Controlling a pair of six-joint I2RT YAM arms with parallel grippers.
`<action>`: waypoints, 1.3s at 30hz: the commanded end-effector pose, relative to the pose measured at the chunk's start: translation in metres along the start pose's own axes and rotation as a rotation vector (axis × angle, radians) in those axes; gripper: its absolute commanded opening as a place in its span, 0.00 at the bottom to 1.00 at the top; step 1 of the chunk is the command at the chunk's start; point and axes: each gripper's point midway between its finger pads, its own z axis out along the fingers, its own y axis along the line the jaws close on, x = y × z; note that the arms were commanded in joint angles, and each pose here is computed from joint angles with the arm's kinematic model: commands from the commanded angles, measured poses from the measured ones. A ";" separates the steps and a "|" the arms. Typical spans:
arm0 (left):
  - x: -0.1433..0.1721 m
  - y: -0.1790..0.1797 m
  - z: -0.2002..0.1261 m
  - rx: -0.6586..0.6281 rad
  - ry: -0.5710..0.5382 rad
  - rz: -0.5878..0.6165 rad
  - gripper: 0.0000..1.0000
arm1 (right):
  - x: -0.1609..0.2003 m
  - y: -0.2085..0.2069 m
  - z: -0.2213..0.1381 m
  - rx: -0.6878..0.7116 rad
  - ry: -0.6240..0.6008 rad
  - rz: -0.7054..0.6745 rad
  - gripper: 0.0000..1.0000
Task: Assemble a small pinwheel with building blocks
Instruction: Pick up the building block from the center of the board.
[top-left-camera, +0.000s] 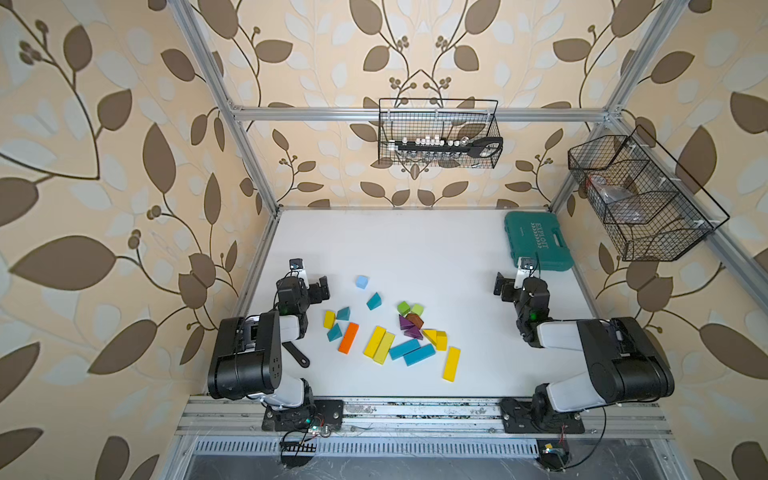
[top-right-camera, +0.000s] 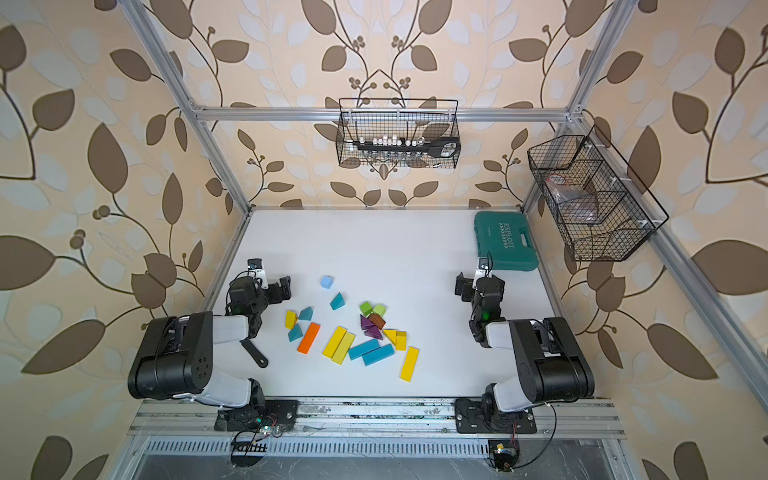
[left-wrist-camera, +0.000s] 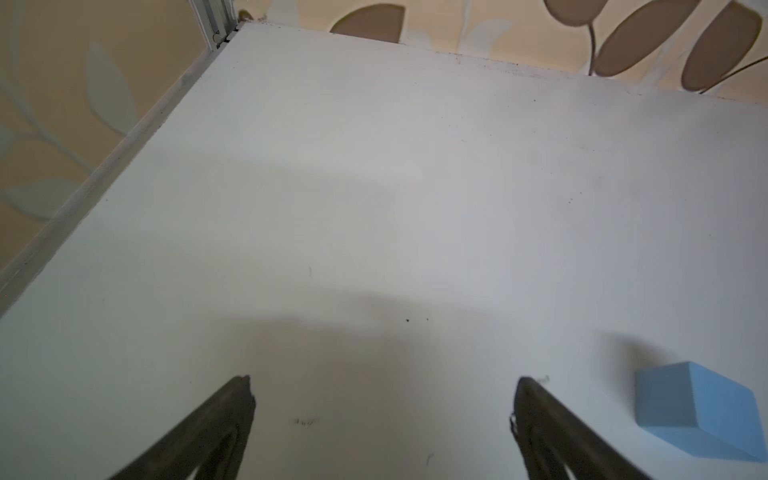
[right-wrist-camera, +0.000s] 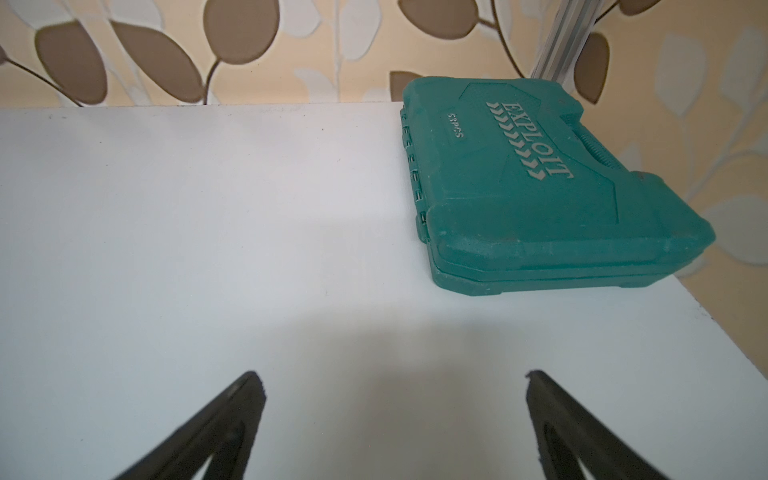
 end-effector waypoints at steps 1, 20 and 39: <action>-0.013 -0.001 0.002 0.002 -0.026 -0.009 0.99 | -0.009 -0.001 0.004 0.011 -0.023 -0.002 1.00; -0.013 -0.002 0.002 0.003 -0.027 -0.008 0.99 | -0.009 0.000 0.004 0.010 -0.024 -0.002 1.00; -0.117 -0.006 -0.053 -0.111 0.002 -0.174 0.99 | -0.103 0.038 -0.017 -0.101 0.014 -0.048 1.00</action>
